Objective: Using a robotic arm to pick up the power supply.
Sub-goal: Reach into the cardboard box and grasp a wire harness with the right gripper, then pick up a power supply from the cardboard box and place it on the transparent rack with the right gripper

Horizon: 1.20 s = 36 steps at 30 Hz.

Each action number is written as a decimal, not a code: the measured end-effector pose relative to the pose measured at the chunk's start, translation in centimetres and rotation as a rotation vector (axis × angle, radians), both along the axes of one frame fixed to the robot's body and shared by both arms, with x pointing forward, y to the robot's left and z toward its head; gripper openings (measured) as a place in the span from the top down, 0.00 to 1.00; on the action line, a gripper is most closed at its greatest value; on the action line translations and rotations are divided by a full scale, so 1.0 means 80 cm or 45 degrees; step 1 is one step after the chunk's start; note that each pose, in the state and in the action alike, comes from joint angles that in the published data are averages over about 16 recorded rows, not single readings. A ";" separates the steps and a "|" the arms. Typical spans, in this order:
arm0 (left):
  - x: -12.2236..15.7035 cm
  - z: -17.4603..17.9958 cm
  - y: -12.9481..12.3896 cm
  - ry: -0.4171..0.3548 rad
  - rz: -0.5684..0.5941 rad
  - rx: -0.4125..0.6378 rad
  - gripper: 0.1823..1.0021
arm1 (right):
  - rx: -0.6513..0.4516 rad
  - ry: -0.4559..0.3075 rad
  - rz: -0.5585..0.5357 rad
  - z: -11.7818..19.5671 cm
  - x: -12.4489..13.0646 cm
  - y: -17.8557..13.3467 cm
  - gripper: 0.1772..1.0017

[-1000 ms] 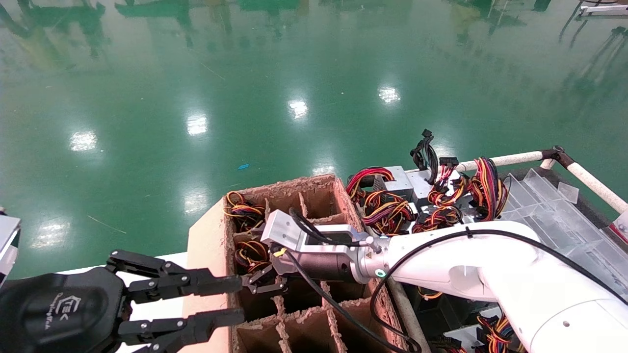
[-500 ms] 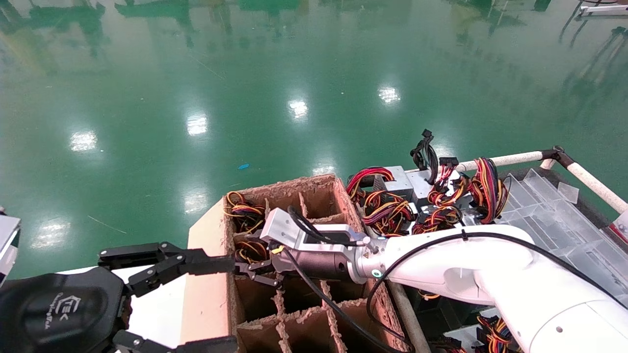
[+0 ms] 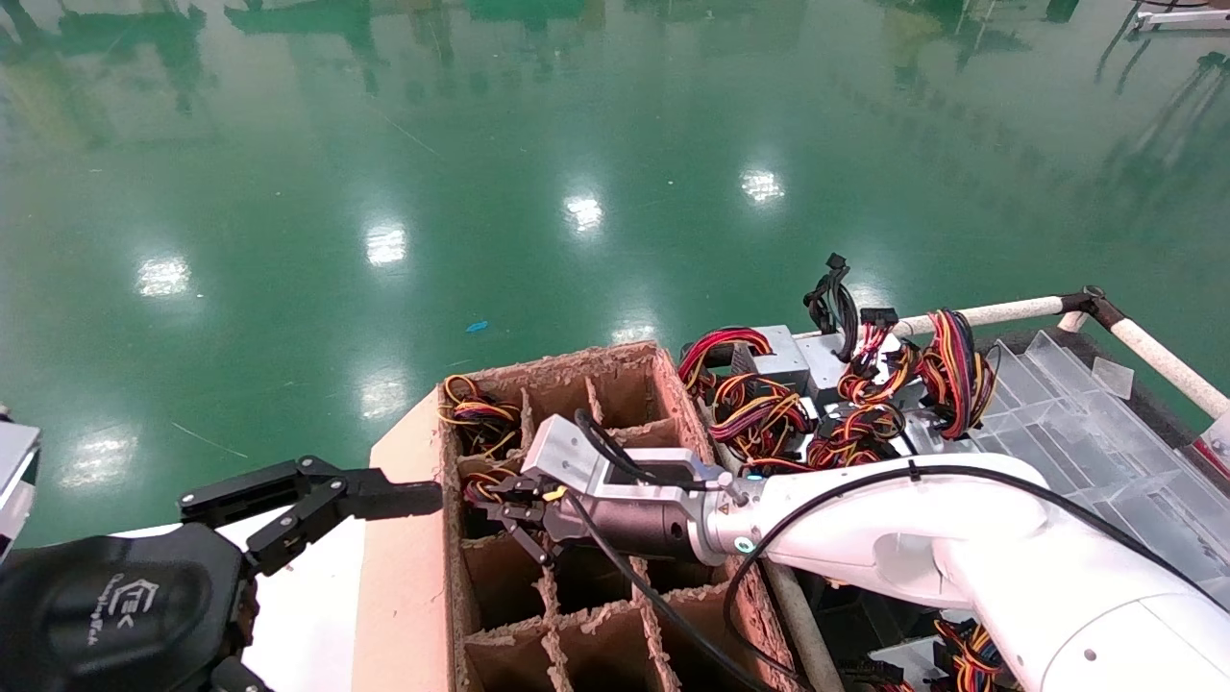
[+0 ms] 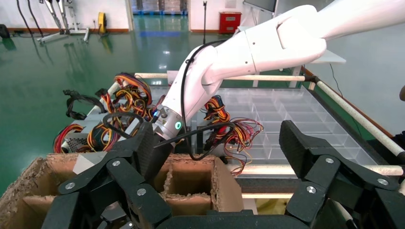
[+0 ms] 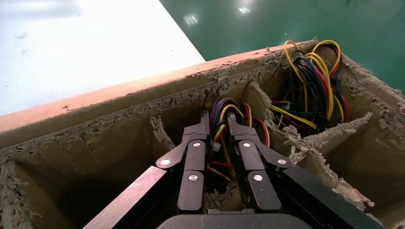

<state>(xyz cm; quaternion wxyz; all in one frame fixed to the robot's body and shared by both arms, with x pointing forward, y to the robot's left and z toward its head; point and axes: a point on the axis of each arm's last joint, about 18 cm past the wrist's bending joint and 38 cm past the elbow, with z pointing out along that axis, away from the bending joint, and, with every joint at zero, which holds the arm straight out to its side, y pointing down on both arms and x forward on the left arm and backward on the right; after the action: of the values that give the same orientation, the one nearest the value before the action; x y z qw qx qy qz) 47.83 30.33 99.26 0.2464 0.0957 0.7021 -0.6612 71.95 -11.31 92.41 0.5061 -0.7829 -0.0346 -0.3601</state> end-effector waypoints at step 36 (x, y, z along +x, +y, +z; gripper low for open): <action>0.000 0.000 0.000 0.000 0.000 0.000 0.00 | 0.330 -0.064 0.214 0.123 -0.042 -0.047 0.97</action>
<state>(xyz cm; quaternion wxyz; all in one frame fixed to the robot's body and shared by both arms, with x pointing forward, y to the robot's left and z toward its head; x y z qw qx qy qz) 47.83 30.33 99.26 0.2464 0.0957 0.7021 -0.6612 68.58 -15.04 102.23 0.6303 -0.6961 -0.0658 -0.3375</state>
